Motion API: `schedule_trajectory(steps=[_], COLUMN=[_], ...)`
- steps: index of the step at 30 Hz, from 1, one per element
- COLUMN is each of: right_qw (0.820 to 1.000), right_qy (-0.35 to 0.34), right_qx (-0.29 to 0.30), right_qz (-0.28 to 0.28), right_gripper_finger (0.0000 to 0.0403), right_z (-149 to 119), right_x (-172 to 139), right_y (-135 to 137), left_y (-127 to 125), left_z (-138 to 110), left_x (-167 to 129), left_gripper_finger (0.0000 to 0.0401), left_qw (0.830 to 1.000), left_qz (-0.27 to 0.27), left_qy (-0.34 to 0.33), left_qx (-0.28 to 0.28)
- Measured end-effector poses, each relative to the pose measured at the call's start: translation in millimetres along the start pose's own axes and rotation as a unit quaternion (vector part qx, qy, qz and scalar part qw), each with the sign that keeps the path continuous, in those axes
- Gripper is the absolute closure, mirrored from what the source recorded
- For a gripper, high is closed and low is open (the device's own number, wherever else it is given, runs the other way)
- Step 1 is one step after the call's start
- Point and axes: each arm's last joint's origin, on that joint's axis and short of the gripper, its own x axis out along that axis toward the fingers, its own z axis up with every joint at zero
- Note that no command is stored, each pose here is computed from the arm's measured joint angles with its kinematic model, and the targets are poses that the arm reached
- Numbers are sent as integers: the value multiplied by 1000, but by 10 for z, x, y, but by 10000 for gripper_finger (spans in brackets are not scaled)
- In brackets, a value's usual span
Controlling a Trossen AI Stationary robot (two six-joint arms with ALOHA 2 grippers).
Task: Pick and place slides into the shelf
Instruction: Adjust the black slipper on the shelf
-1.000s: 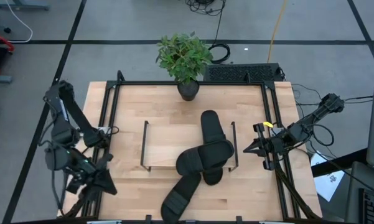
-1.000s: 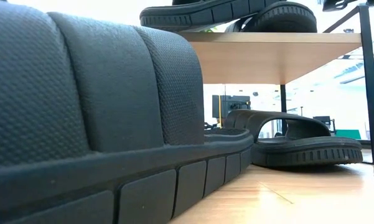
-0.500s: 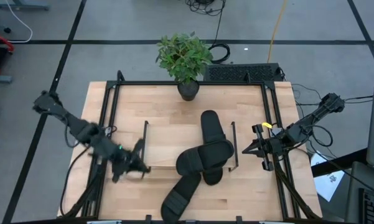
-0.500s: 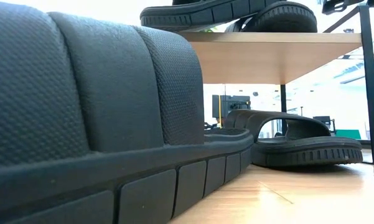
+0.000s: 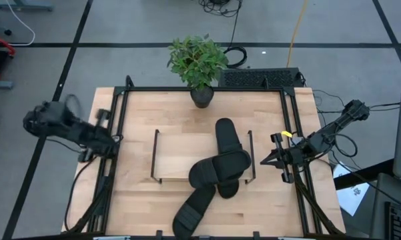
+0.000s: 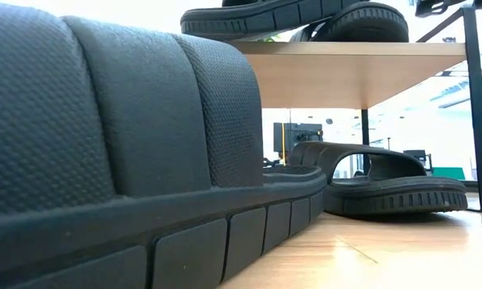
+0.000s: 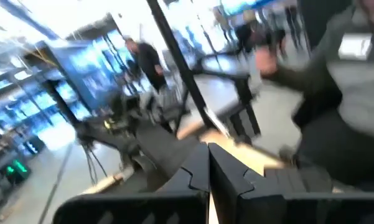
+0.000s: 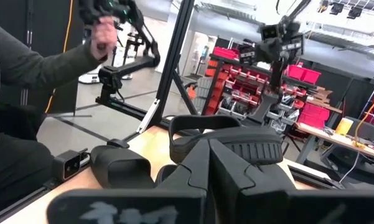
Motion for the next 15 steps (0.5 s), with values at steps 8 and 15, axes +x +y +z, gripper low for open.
schedule_trajectory(steps=[8, 15], right_qw=[999, 998], right_qy=[-37, -44], right_qx=[25, 11], right_qz=[-13, -38], right_gripper_finger=[403, 403], right_z=[75, 100], right_x=[-4, -9], right_y=[-27, -50], left_y=[-181, -260], left_z=[-420, -621], left_x=[-346, -340], left_gripper_finger=[396, 396], left_qw=[987, 983], left_qz=[141, 153], left_qy=[-24, -16], left_qx=[-75, -96])
